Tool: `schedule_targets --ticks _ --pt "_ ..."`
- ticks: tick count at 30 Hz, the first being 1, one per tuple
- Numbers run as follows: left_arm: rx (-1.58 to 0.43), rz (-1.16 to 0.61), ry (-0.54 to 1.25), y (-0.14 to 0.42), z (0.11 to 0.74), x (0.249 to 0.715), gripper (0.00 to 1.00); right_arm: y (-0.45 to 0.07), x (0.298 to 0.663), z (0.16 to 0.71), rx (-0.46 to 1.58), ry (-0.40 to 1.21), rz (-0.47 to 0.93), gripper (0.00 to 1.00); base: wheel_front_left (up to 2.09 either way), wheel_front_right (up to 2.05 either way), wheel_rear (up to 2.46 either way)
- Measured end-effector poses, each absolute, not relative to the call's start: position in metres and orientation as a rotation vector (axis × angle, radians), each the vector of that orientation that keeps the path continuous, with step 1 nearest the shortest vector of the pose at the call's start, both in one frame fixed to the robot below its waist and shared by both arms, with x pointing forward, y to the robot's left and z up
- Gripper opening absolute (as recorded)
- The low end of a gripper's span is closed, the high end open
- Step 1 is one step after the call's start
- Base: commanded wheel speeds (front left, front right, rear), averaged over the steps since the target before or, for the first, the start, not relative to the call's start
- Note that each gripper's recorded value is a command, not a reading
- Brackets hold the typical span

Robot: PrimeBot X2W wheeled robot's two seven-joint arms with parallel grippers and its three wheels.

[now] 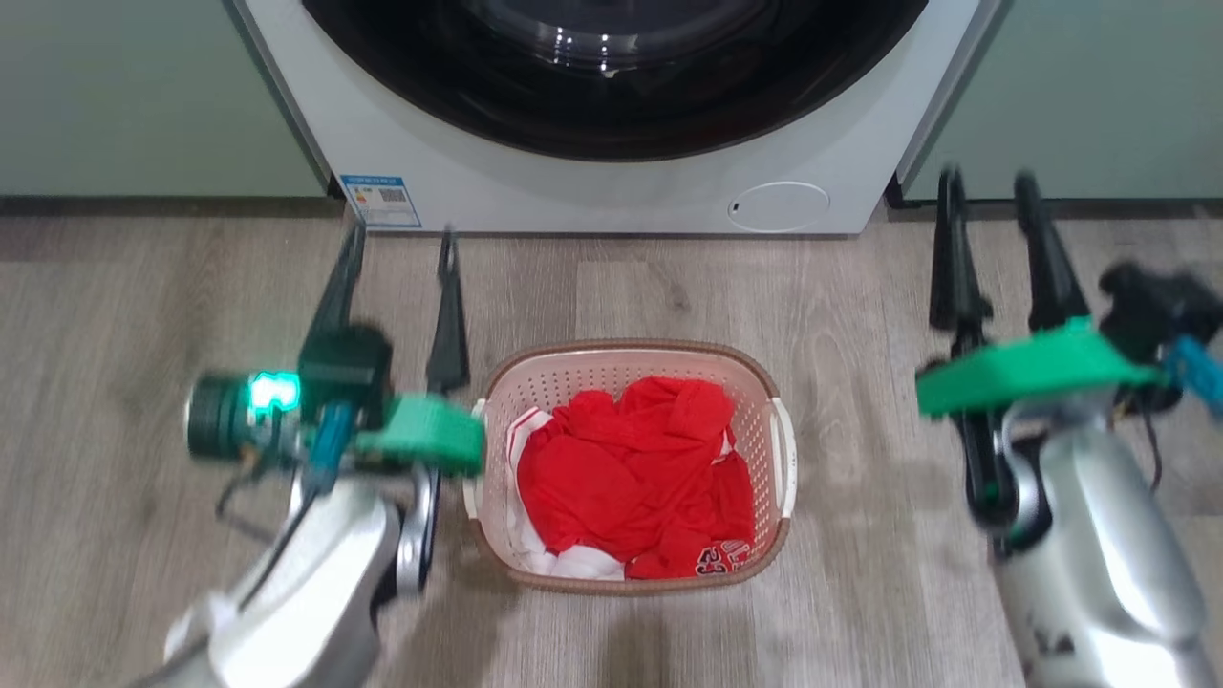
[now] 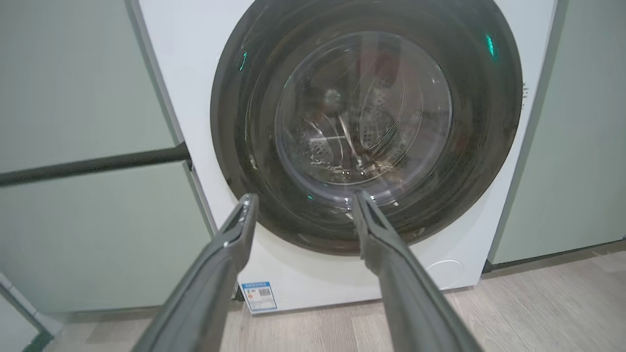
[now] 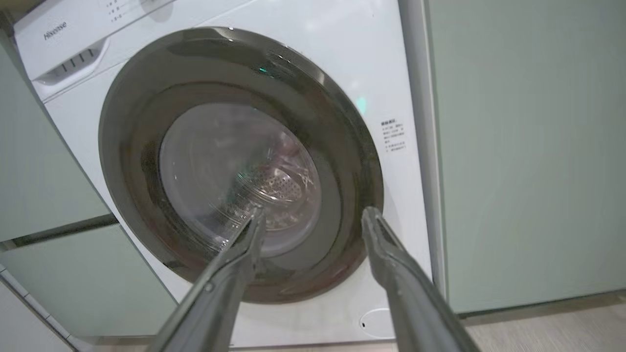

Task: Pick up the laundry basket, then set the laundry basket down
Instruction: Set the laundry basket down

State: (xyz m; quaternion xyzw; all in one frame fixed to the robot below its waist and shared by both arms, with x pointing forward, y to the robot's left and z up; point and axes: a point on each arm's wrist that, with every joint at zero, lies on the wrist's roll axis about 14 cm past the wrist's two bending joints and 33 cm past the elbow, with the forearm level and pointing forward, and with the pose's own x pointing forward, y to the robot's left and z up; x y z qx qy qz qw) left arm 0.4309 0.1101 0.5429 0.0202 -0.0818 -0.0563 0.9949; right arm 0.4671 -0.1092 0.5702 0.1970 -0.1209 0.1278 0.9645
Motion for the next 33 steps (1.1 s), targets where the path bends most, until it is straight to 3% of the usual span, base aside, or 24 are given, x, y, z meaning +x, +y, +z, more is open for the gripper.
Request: schedule_targets --ticks 12,33 --pt "-0.131 -0.052 -0.087 0.12 0.519 0.383 1.0 -0.119 0.421 0.531 0.404 -0.141 0.215 1.0 0.0 0.0 0.0" --pt "-0.125 -0.105 -0.098 0.124 0.517 0.373 1.0 -0.115 0.414 0.54 0.404 -0.16 0.23 1.0 0.0 0.0 0.0"
